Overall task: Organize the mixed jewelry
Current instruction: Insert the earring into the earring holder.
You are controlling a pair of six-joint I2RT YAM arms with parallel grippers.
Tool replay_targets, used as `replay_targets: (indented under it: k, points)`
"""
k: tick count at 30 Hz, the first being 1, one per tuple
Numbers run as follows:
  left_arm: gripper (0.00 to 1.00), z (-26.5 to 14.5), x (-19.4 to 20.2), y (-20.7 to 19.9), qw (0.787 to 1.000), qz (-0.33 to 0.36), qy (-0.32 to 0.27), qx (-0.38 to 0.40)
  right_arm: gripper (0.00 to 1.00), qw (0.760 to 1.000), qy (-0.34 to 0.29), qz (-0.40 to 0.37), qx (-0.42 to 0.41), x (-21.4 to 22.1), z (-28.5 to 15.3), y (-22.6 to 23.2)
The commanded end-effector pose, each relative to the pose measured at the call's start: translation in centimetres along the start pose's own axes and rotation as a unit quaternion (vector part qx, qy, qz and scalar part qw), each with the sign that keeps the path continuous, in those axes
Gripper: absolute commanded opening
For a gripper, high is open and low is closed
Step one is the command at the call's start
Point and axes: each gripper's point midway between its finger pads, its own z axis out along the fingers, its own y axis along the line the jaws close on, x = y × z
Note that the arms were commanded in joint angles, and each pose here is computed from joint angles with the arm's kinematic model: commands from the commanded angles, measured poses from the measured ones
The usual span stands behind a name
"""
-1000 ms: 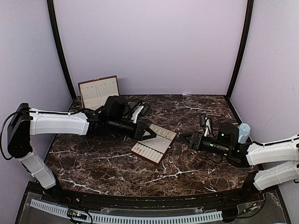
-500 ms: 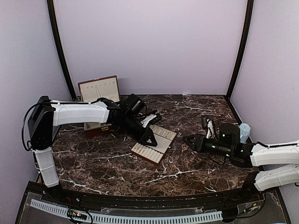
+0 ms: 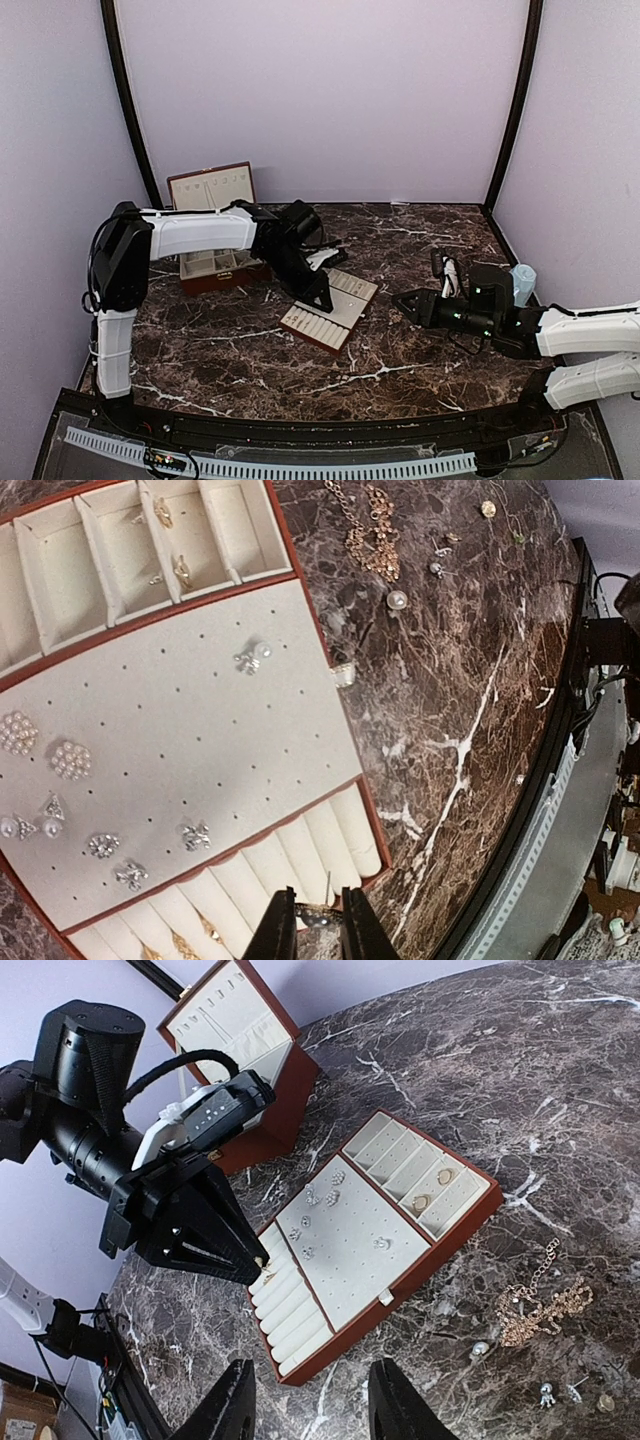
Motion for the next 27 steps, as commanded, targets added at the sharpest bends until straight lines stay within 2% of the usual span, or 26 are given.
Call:
replay_targets:
  k: [1,15,27]
  points:
    - [0.09,-0.6,0.1,0.3,1.0,-0.004,0.02,0.003,0.39,1.0,-0.012,-0.005,0.002,-0.4,-0.2,-0.1]
    - [0.09,0.8,0.6,1.3,0.998,-0.026,0.058,0.009,0.39,1.0,-0.01,-0.003,0.005,-0.1,-0.4,-0.3]
    - [0.09,1.6,0.5,2.5,0.997,-0.026,0.066,-0.011,0.39,1.0,-0.011,-0.001,0.011,0.0,-0.7,-0.7]
